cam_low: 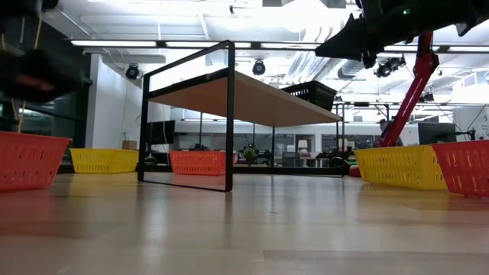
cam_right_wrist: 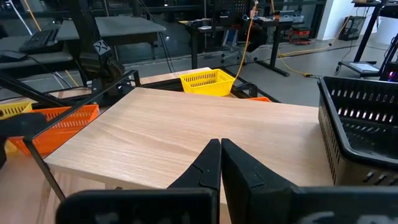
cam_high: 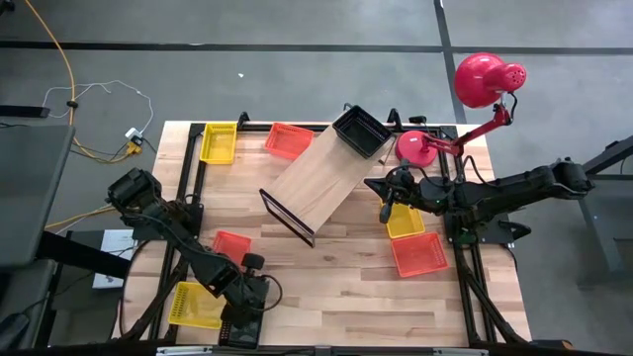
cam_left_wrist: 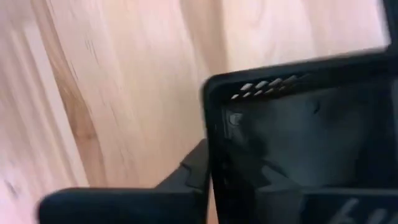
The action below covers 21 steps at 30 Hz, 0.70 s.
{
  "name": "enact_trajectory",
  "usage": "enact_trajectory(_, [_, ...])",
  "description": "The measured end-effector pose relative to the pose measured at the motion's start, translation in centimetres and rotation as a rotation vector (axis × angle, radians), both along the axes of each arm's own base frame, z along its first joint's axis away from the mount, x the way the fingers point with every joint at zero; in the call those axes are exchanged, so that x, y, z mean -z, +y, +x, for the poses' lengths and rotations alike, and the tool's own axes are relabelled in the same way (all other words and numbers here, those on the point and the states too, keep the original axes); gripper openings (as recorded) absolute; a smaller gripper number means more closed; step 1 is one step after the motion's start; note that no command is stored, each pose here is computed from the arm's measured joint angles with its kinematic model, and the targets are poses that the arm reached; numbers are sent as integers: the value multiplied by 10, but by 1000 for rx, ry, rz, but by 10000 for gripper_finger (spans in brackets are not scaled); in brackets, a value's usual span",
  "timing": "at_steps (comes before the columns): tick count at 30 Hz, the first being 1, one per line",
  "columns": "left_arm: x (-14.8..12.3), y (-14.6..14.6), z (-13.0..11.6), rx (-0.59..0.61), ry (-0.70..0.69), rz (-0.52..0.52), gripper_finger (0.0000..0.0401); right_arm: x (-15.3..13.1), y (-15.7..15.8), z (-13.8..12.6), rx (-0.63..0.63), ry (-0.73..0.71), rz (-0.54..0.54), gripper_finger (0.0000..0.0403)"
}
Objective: Stack baskets on shelf by color
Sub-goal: Stack the black basket on top of the black baskets on the shelf
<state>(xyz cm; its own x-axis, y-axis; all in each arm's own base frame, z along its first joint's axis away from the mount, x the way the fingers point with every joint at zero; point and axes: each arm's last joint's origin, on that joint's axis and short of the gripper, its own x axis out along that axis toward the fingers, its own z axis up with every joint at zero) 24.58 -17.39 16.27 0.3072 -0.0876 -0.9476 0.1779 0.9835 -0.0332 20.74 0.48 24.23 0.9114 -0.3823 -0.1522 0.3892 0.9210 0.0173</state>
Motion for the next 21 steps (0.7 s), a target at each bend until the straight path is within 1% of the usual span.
enact_trajectory(3, [-16, 0, 11, 63, -30, 13, 15, 0, 0, 0, 0, 2, 0, 0])
enact_trajectory(5, [-31, 2, 17, 97, -35, 31, 6, 0, 0, 0, 0, 2, 0, 0])
enact_trajectory(8, [-63, 8, 26, 120, -74, 42, 3, 0, 0, 0, -1, 3, 0, 0])
enact_trajectory(10, [-86, 13, 27, 135, -101, 46, 2, 1, 0, 0, -11, 7, 1, 0])
enact_trajectory(13, [-126, 23, 26, 150, -193, 35, 1, 2, 1, 0, -22, 24, 2, 0])
enact_trajectory(15, [-152, 34, 22, 148, -263, 79, 1, 3, 1, 0, -31, 31, 8, 0])
enact_trajectory(17, [-179, 48, 20, 122, -370, 135, 0, 4, 1, 0, -40, 36, 22, 0])
enact_trajectory(21, [-221, 87, 14, 14, -532, 314, 0, 2, 4, -1, -131, 24, 55, 0])
